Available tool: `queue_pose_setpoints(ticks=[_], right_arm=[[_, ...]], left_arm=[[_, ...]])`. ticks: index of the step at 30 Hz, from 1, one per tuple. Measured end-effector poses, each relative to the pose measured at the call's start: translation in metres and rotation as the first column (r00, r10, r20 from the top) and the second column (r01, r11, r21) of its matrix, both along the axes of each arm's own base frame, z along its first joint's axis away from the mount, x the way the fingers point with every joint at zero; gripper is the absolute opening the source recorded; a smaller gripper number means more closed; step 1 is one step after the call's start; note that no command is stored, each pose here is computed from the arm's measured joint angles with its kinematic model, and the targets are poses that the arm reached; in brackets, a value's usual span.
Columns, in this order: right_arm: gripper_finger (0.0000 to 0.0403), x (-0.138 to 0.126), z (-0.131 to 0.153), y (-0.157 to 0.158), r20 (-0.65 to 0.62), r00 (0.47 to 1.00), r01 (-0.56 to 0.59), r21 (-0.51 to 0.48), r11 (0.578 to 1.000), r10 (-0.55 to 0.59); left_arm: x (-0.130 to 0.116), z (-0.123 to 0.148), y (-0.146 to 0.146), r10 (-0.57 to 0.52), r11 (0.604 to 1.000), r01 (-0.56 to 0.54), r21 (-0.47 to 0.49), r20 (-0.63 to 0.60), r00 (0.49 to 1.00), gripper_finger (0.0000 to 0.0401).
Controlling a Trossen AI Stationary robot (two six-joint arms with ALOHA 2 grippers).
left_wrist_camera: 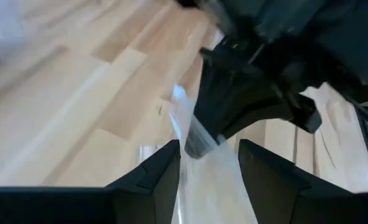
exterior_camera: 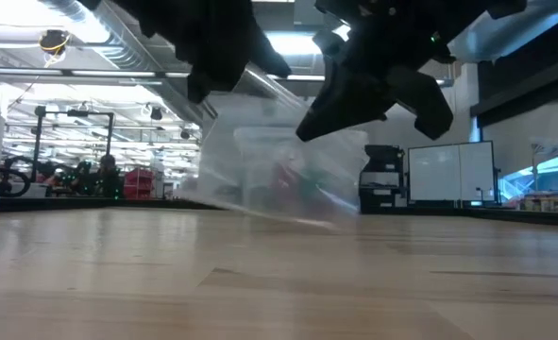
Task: Roll bandage
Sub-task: Open the transparent zip bag
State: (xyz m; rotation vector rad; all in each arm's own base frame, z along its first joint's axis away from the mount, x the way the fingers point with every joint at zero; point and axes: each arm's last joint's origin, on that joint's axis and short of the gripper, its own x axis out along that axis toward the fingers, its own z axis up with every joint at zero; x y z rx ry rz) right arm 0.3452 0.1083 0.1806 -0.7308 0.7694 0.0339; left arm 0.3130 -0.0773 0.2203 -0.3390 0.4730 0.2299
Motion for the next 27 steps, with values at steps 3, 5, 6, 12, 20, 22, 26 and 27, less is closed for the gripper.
queue_pose_setpoints(ticks=[3, 5, 6, 12, 20, 22, 26, 27], right_arm=[[0.0003, 0.0, 0.0, 0.0, -0.006, 1.0, 0.001, -0.004, 1.0, -0.001], [0.0003, 0.0, 0.0, 0.0, -0.005, 1.0, 0.0, -0.003, 1.0, 0.0], [0.0002, 0.0, 0.0, 0.0, -0.005, 1.0, -0.003, 0.0, 1.0, 0.003], [0.0002, 0.0, 0.0, 0.0, -0.01, 1.0, -0.013, 0.009, 1.0, 0.013], [0.0001, 0.0, -0.001, 0.0, -0.013, 1.0, -0.019, 0.013, 1.0, 0.019], [0.0001, 0.0, -0.001, 0.0, -0.013, 1.0, -0.019, 0.013, 1.0, 0.019], [0.0001, 0.0, -0.001, 0.0, -0.016, 1.0, -0.025, 0.017, 1.0, 0.025], [0.0001, 0.0, -0.001, 0.001, -0.013, 1.0, -0.025, 0.018, 1.0, 0.025]], left_arm=[[0.004, -0.007, 0.0, -0.006, 1.0, 0.006, -0.03, -0.013, 1.0, 0.0153], [0.007, -0.009, -0.001, -0.009, 0.999, 0.009, -0.037, -0.002, 1.0, 0.0153], [0.008, -0.011, -0.001, -0.01, 0.999, 0.01, -0.04, 0.006, 1.0, 0.0153], [0.015, -0.025, 0.004, 0.01, 0.998, -0.012, -0.057, -0.027, 1.0, 0.0153], [0.019, -0.023, 0.006, -0.04, 0.994, 0.039, -0.1, -0.002, 0.999, 0.0153], [0.019, -0.024, 0.008, -0.046, 0.993, 0.045, -0.109, -0.006, 0.999, 0.0153], [0.019, -0.034, 0.01, -0.024, 0.99, 0.015, -0.139, -0.069, 0.997, 0.0152], [0.019, -0.037, 0.011, -0.02, 0.99, 0.009, -0.141, -0.08, 0.997, 0.0152]])
